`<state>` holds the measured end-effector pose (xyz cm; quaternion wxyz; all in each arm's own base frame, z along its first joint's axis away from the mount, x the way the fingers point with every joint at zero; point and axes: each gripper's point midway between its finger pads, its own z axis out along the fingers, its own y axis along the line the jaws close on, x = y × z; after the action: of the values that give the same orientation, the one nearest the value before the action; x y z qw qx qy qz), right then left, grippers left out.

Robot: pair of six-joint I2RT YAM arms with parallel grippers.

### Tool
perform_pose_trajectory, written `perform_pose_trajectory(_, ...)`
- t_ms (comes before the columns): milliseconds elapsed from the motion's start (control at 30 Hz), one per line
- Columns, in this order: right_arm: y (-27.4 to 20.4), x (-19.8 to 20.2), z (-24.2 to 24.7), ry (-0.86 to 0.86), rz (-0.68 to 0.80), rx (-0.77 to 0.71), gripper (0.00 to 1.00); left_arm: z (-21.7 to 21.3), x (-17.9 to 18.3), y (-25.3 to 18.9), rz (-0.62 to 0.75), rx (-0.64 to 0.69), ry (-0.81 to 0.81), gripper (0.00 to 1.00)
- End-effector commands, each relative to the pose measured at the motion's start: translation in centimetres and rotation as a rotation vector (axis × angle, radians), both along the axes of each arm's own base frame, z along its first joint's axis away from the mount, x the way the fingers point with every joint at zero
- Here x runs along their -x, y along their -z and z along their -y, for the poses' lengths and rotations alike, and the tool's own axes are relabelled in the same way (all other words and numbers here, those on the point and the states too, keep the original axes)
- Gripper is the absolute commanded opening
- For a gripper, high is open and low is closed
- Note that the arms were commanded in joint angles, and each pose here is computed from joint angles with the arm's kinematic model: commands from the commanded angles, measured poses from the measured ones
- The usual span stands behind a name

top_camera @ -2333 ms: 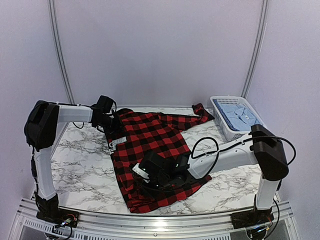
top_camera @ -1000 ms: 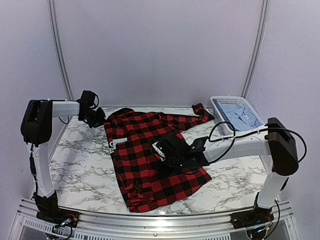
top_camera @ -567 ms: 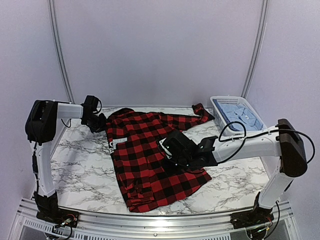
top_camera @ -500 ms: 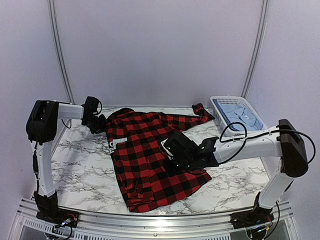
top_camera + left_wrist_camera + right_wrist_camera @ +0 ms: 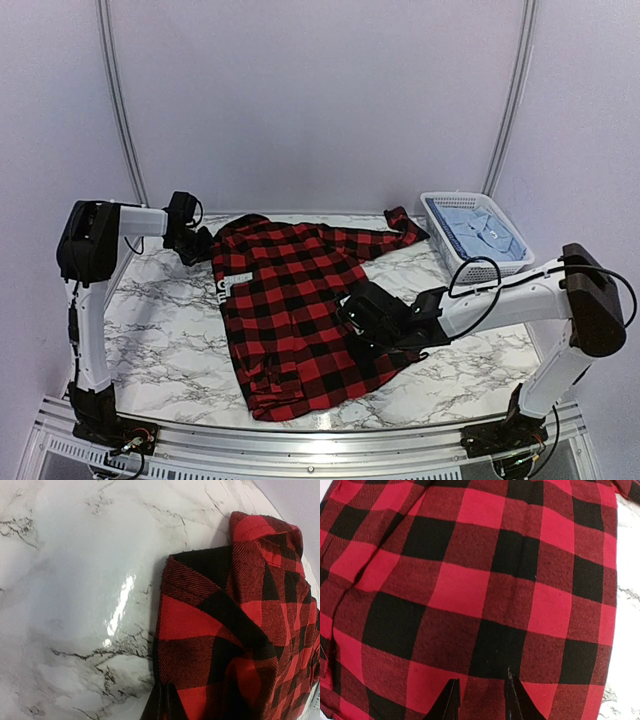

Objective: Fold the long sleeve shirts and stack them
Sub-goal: Move the 1/3-folded shirt to the center of the board.

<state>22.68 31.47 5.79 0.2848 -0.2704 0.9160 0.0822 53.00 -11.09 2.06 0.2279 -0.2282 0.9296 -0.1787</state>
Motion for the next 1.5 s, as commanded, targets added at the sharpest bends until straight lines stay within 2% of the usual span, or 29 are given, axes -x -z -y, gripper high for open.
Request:
perform_pose_trajectory(0,-0.3,0.6,-0.2,-0.003,-0.012,-0.007,0.27,-2.7,-1.6,0.6,-0.01,-0.027,-0.021,0.0)
perform_pose_trajectory(200,-0.4,2.3,-3.2,-0.049,-0.028,-0.011,0.26,-5.6,-4.6,0.6,0.002,-0.047,-0.035,0.0)
perform_pose_trajectory(333,-2.1,2.1,-4.7,-0.036,-0.033,-0.085,0.26,-6.2,-6.8,0.2,-0.001,-0.065,-0.013,0.0)
perform_pose_trajectory(400,-3.0,1.1,-4.5,-0.011,-0.024,-0.109,0.27,-5.9,-7.4,-0.7,0.016,-0.056,-0.008,0.09)
perform_pose_trajectory(467,-3.8,0.0,-3.9,0.022,-0.02,-0.133,0.27,-5.5,-7.6,-2.1,0.038,-0.047,-0.007,0.25)
perform_pose_trajectory(633,-4.5,-2.5,-1.9,0.082,-0.025,-0.173,0.29,-4.5,-6.1,-6.4,0.084,-0.06,-0.007,0.49)
perform_pose_trajectory(867,-3.0,-3.7,0.9,0.135,-0.056,-0.184,0.3,0.5,0.5,-11.0,0.122,-0.044,0.049,0.5)
perform_pose_trajectory(1000,-2.3,-3.6,2.0,0.146,-0.068,-0.202,0.3,4.7,6.0,-10.5,0.082,-0.011,0.136,0.5)
perform_pose_trajectory(1133,-1.5,-3.3,2.7,0.15,-0.075,-0.193,0.31,7.0,11.6,-9.2,0.037,0.003,0.192,0.49)
perform_pose_trajectory(1233,-1.0,-3.1,3.1,0.15,-0.08,-0.182,0.31,7.3,16.0,-7.8,-0.012,-0.014,0.226,0.47)
perform_pose_trajectory(1467,-0.8,-2.8,3.9,0.164,-0.073,-0.177,0.31,4.0,25.8,-6.6,-0.074,-0.047,0.173,0.41)
